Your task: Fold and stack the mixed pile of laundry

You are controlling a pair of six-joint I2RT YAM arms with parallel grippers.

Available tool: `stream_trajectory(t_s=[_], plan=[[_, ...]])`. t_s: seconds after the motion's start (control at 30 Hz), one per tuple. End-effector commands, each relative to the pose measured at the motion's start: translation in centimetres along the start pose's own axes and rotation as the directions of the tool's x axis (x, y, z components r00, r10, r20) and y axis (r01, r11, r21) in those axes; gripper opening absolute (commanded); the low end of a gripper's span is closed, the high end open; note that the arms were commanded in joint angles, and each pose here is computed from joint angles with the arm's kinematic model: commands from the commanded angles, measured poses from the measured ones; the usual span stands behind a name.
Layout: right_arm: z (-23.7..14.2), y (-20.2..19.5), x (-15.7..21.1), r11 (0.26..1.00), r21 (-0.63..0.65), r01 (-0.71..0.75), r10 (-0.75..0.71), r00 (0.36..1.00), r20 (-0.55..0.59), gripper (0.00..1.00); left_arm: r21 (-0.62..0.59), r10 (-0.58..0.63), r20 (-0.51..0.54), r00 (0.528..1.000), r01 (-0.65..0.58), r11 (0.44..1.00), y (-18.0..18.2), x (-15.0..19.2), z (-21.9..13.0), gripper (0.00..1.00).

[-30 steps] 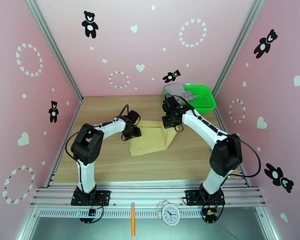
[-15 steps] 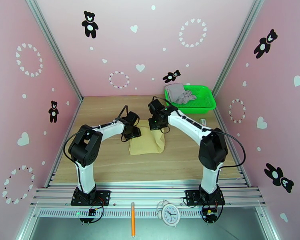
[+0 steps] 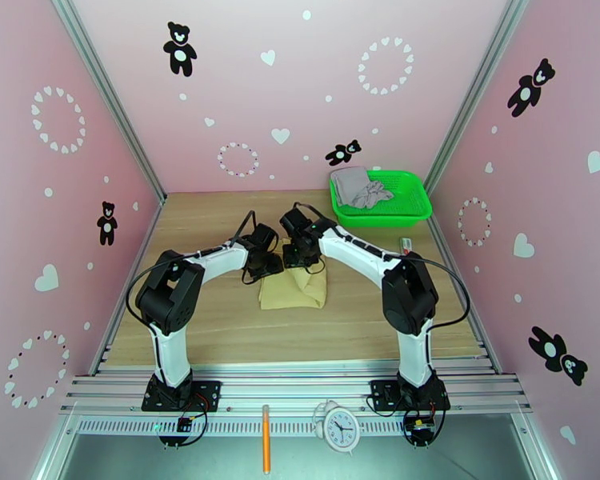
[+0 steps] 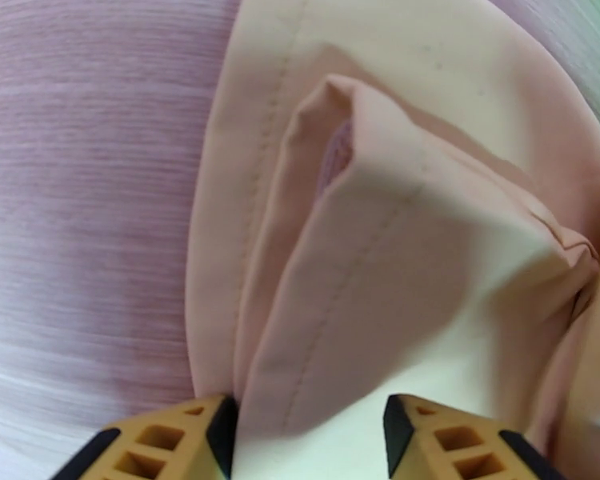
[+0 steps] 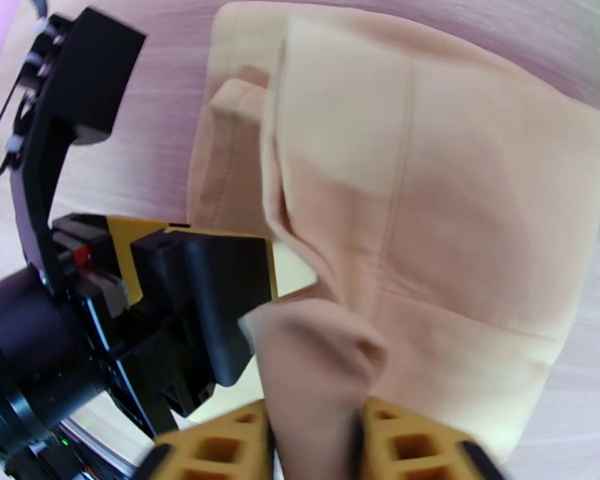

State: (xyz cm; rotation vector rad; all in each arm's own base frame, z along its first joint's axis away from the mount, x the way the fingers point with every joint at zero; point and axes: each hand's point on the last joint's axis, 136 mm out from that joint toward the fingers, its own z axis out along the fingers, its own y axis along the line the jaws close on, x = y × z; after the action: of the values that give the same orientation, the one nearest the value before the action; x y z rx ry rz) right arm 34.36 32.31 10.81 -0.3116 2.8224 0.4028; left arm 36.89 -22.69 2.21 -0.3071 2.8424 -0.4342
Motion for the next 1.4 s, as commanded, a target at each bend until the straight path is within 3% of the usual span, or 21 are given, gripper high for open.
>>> stream_trajectory(t_s=[0.0,0.17,0.33,0.4,0.5,0.6,0.73,0.8,0.87,0.93,1.03,1.2,1.37], plan=[[-0.7,0.7,0.0,0.999,-0.032,0.013,-0.013,1.0,0.003,0.48,-0.06,-0.015,-0.112,0.994,0.009,0.998,2.2,3.4,2.1,0.56],[-3.0,1.6,0.1,0.996,-0.087,0.036,-0.034,0.999,0.025,0.59,-0.068,-0.014,-0.112,0.994,0.006,0.998,2.4,3.5,2.1,0.56],[-6.3,0.8,0.2,0.994,-0.084,0.065,-0.059,0.996,0.073,0.59,-0.086,-0.01,-0.106,0.994,0.001,0.996,2.8,3.4,1.6,0.56],[-6.9,-0.5,0.6,0.996,-0.066,0.064,-0.059,0.995,0.08,0.54,-0.094,-0.001,-0.097,0.995,-0.009,0.996,2.8,3.2,0.9,0.56],[-6.2,-2.8,1.3,0.997,-0.047,0.059,-0.056,0.997,0.058,0.45,-0.11,0.018,-0.048,0.999,-0.023,0.994,2.5,2.1,-1.6,0.55],[-4.8,-2.9,2.1,0.994,-0.063,0.092,-0.091,0.996,0.019,0.46,-0.109,0.041,0.024,0.999,-0.038,0.993,1.8,0.6,-5.4,0.56],[-2.9,-2.7,2.6,0.993,-0.093,0.07,-0.07,0.998,0.012,0.5,-0.099,0.051,0.114,0.992,-0.04,0.994,1.0,-0.8,-10.5,0.74],[-1.6,-2.3,2.9,0.992,-0.107,0.064,-0.066,0.998,-0.008,0.44,-0.096,0.046,0.146,0.988,-0.032,0.995,1.0,-1.1,-12.3,0.78],[0.0,-1.8,3.6,0.991,-0.115,0.063,-0.068,0.997,-0.041,0.32,-0.08,0.042,0.16,0.986,-0.03,0.996,0.8,-1.0,-13.4,0.78],[1.9,-0.9,4.6,0.989,-0.135,0.053,-0.063,0.995,-0.077,0.17,-0.066,0.046,0.154,0.987,-0.036,0.997,0.4,-0.5,-13.8,0.76],[4.5,0.3,6.1,0.986,-0.163,0.033,-0.053,0.991,-0.12,0.05,-0.045,0.058,0.135,0.989,-0.052,0.998,-0.4,0.6,-13.5,0.7],[6.4,1.7,6.6,0.979,-0.199,0.036,-0.063,0.989,-0.131,0.03,-0.016,0.064,0.081,0.995,-0.063,0.998,-1.4,3.2,-12.0,0.59],[3.5,0.9,5.4,0.981,-0.183,0.061,-0.077,0.994,-0.081,0.11,-0.029,0.036,0.052,0.998,-0.035,0.999,-0.3,5.5,-10.7,0.57]])
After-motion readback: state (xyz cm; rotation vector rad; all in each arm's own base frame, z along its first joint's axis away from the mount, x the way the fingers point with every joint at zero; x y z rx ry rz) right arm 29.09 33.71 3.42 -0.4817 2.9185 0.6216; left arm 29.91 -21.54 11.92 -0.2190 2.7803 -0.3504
